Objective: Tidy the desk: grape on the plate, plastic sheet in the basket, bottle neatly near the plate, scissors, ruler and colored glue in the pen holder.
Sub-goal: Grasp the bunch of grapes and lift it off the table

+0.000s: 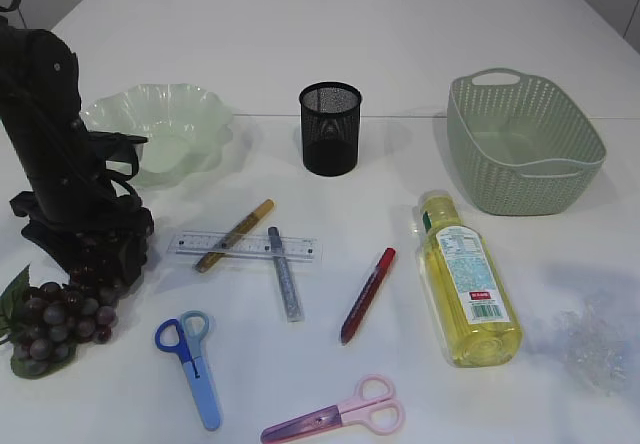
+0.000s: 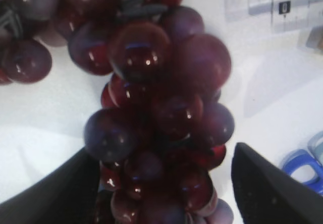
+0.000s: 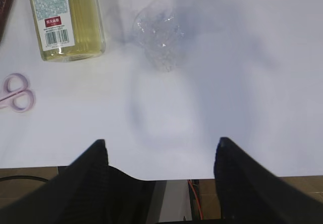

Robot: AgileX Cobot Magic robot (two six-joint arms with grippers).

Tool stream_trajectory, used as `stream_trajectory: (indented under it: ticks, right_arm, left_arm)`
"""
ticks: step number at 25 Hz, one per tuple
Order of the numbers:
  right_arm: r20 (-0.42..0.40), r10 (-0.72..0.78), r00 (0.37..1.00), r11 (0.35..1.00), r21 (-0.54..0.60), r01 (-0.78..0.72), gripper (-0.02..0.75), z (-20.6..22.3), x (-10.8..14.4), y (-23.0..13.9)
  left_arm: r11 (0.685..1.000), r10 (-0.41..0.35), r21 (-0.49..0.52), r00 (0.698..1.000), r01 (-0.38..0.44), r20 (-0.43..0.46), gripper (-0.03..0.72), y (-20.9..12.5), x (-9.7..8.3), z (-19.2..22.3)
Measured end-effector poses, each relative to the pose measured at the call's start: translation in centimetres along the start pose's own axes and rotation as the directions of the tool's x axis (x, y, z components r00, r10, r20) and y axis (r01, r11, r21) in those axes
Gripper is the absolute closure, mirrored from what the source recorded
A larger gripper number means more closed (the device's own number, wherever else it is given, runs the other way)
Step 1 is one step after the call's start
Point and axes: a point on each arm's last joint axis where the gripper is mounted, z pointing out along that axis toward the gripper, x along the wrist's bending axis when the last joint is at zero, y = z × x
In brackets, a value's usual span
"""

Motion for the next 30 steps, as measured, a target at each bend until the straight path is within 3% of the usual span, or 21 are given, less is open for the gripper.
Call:
stream_trajectory:
  ticks: [14,30]
  right_arm:
    - [-0.004,-0.004,1.0,1.0,-0.027,0.004,0.226,-0.7,0.1,0.4]
    - [-0.005,-0.004,1.0,1.0,-0.028,0.004,0.226,-0.7,0.1,0.4]
  left_arm:
    - [1.0,0.016,-0.01,0.999,-0.016,-0.028,0.156,0.2,0.3,0.4]
    - [1.0,0.016,-0.016,0.999,-0.016,-0.03,0.129,0.6,0.4,1.5]
